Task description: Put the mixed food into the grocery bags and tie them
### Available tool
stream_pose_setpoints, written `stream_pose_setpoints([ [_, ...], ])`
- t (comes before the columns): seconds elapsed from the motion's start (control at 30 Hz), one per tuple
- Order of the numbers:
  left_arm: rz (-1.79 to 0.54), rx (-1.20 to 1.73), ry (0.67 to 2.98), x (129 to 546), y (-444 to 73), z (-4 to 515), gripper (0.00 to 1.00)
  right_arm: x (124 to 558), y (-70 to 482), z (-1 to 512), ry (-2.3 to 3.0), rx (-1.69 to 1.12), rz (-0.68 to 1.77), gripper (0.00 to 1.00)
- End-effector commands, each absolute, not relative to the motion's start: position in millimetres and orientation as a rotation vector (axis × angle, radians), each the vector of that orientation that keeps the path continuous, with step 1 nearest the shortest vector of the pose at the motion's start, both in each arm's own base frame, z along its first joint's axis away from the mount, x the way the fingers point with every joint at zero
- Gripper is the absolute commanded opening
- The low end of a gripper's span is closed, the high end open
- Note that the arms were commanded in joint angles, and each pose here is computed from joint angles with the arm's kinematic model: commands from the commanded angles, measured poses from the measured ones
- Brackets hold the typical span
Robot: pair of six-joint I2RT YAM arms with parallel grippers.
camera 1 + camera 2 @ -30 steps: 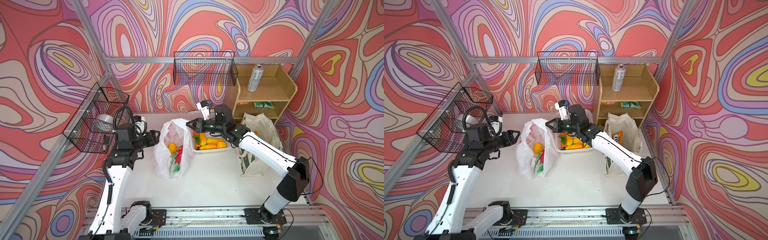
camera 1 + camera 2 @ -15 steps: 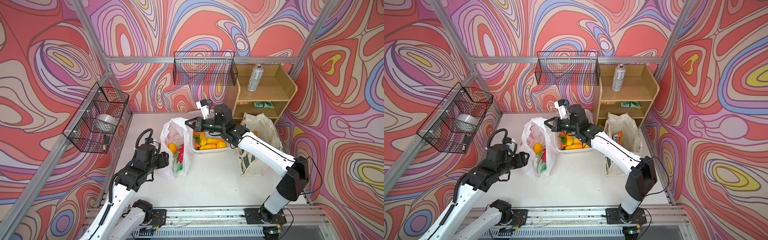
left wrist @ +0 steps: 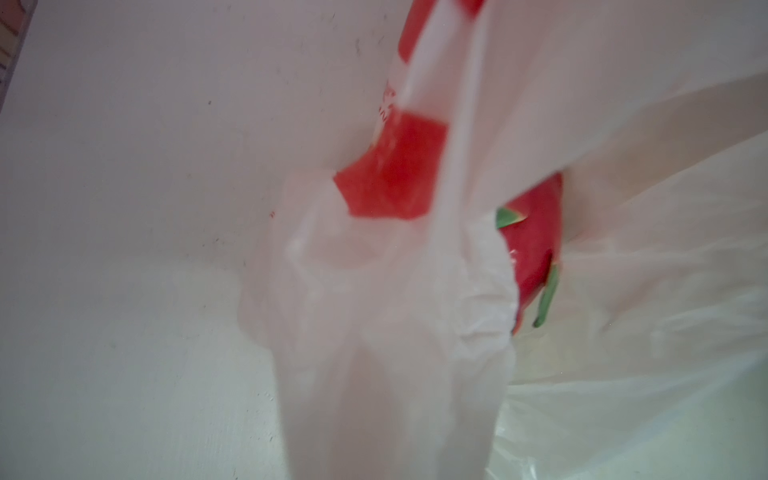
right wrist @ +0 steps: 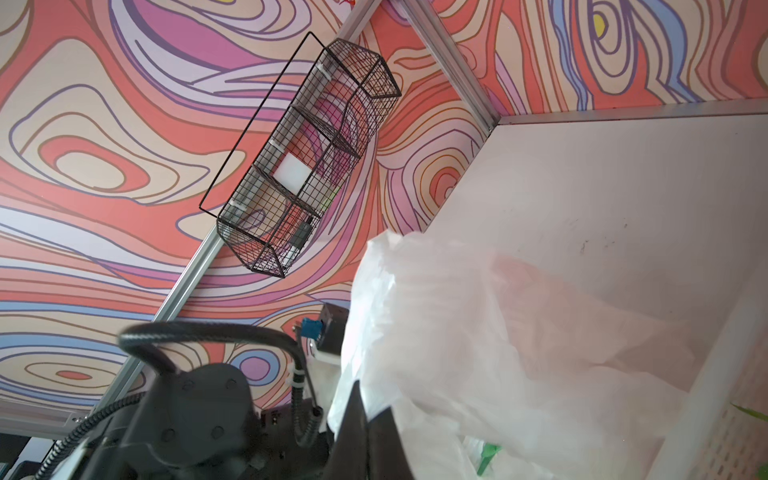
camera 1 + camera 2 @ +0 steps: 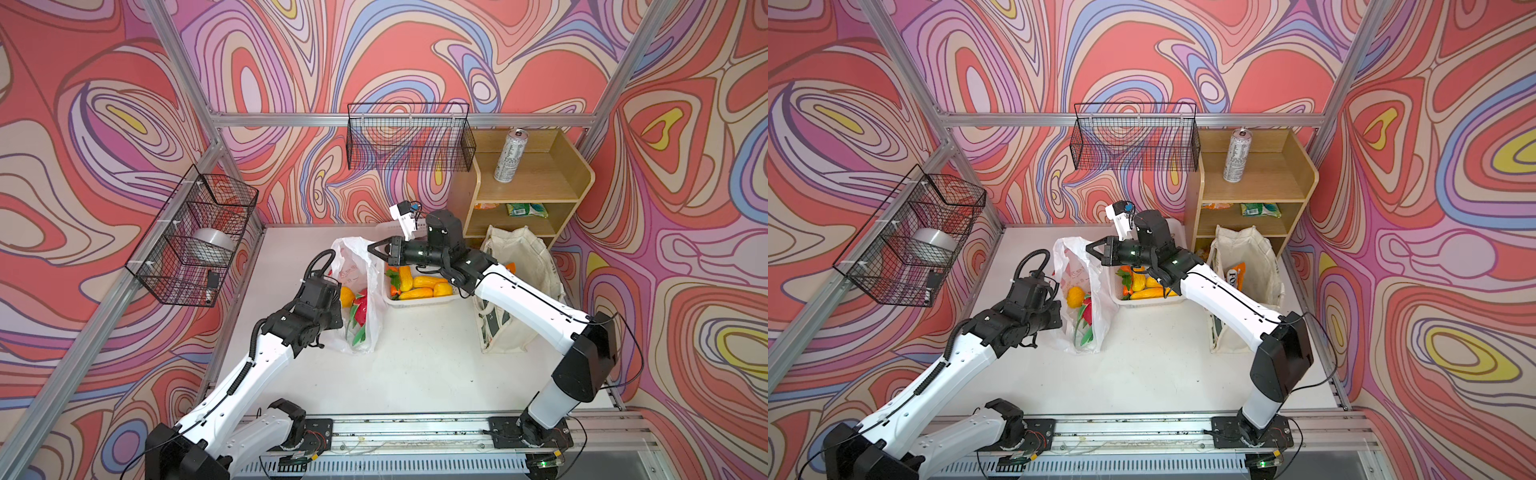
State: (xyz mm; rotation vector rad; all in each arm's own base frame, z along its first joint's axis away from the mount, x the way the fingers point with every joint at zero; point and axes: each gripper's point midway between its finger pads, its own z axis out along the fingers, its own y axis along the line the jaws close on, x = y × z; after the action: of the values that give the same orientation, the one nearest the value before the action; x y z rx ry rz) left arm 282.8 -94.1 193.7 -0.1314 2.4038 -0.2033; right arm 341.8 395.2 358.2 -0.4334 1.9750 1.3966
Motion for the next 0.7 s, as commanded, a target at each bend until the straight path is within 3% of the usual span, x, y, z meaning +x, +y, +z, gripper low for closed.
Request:
stream_pose_setpoints([
  [0.0, -0.376, 0.037, 2.158, 308.3, -118.0, 296.5, 0.00, 329.9, 391.1, 393.7, 1.905, -0.468, 1.412, 0.00],
  [0.13, -0.709, 0.080, 2.088, 325.0, -122.9, 346.9, 0.00, 326.9, 385.6, 403.5, 1.890, -0.433, 1.418, 0.00],
  [0.27, -1.020, 0.033, 2.094, 343.5, -119.8, 333.8, 0.00, 337.2, 379.2, 383.6, 1.941, -0.362, 1.349, 0.00],
  [0.37, -1.119, 0.020, 2.114, 348.6, -123.3, 304.7, 0.00, 349.9, 373.1, 363.5, 1.986, -0.325, 1.244, 0.00],
  [0.57, -1.070, 0.008, 2.157, 343.6, -118.5, 268.1, 0.00, 393.2, 342.3, 332.4, 2.071, -0.224, 1.081, 0.00],
  [0.6, -1.063, 0.002, 2.160, 342.6, -117.3, 266.8, 0.00, 399.7, 336.5, 327.7, 2.089, -0.208, 1.077, 0.03],
  [0.67, -1.048, -0.013, 2.163, 340.7, -114.9, 266.7, 0.00, 405.9, 328.4, 323.3, 2.108, -0.207, 1.109, 0.46],
])
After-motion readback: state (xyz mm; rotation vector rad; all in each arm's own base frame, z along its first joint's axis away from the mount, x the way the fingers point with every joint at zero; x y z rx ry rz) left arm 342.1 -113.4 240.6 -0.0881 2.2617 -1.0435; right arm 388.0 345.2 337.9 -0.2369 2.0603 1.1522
